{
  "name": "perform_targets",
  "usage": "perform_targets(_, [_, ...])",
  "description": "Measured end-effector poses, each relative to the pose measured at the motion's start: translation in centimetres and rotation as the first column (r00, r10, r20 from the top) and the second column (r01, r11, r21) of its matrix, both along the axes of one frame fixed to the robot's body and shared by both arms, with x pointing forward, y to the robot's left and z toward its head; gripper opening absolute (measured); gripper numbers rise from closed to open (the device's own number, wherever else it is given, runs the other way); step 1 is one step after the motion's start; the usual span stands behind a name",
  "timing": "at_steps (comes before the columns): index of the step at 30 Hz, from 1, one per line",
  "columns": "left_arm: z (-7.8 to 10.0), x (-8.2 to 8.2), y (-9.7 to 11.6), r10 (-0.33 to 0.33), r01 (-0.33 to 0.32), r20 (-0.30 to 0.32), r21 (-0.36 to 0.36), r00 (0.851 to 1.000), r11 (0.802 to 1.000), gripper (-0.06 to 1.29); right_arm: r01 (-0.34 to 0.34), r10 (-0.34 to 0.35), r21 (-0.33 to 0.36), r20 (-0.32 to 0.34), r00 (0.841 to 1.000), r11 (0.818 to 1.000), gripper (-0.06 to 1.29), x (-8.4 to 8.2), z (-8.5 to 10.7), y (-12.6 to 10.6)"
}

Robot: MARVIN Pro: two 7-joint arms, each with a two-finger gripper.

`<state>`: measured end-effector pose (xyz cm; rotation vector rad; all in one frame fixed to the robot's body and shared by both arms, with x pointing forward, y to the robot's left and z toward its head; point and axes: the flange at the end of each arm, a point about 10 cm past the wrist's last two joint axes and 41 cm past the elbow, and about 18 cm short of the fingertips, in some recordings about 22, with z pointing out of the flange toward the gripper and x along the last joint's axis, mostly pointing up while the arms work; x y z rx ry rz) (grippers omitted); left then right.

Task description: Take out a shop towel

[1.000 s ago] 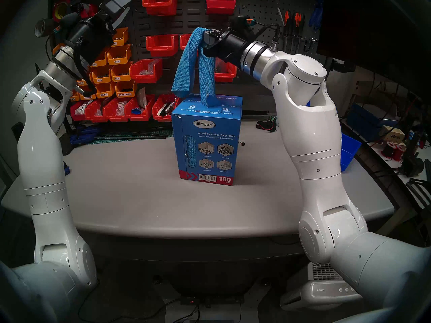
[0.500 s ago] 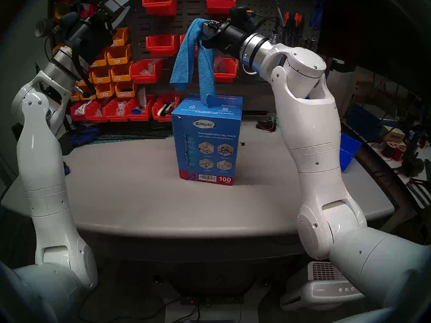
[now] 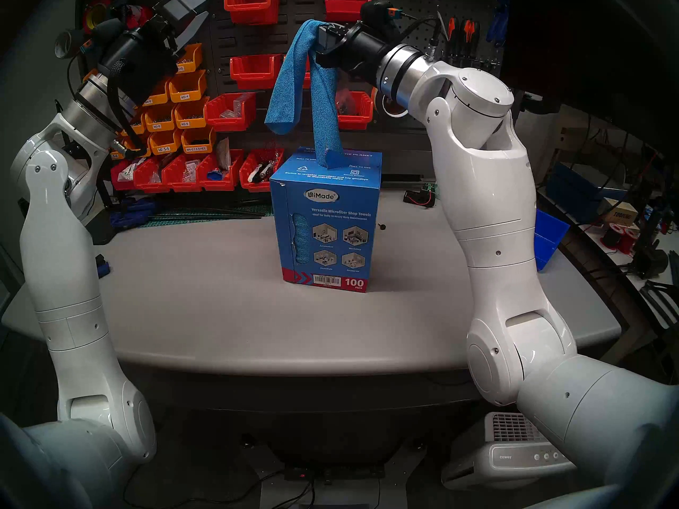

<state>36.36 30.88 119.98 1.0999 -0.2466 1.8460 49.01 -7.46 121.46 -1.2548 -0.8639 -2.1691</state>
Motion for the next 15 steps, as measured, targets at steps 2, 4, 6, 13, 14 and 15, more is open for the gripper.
perform_targets(2, [0.0,-0.2,-0.1,-0.002,0.002,-0.006,0.001,1.000,1.000,1.26,0.001,-0.001,0.001,0.000,1.000,1.000,-0.04,0.0,0.0,0.0])
perform_targets(4, [-0.1,-0.5,-0.2,-0.004,0.004,-0.018,0.003,1.000,1.000,1.26,0.002,-0.002,0.003,0.000,1.000,1.000,-0.04,0.0,0.0,-0.1])
perform_targets(6, [-0.1,-0.9,-0.3,-0.007,0.007,-0.026,0.005,1.000,1.000,1.26,0.004,-0.004,0.004,0.000,1.000,1.000,-0.04,0.0,0.0,-0.1])
perform_targets(13, [0.1,-2.3,-0.7,-0.038,0.039,-0.047,0.017,0.998,0.999,1.26,0.010,-0.010,0.012,-0.001,1.000,1.000,-0.04,0.1,0.1,-0.3])
perform_targets(14, [0.1,-2.5,-0.7,-0.042,0.042,-0.049,0.018,0.998,0.999,1.26,0.010,-0.010,0.013,-0.001,1.000,1.000,-0.04,0.1,0.1,-0.3])
perform_targets(15, [0.1,-2.6,-0.7,-0.045,0.046,-0.051,0.020,0.998,0.999,1.26,0.011,-0.011,0.014,-0.001,1.000,1.000,-0.04,0.1,0.1,-0.3])
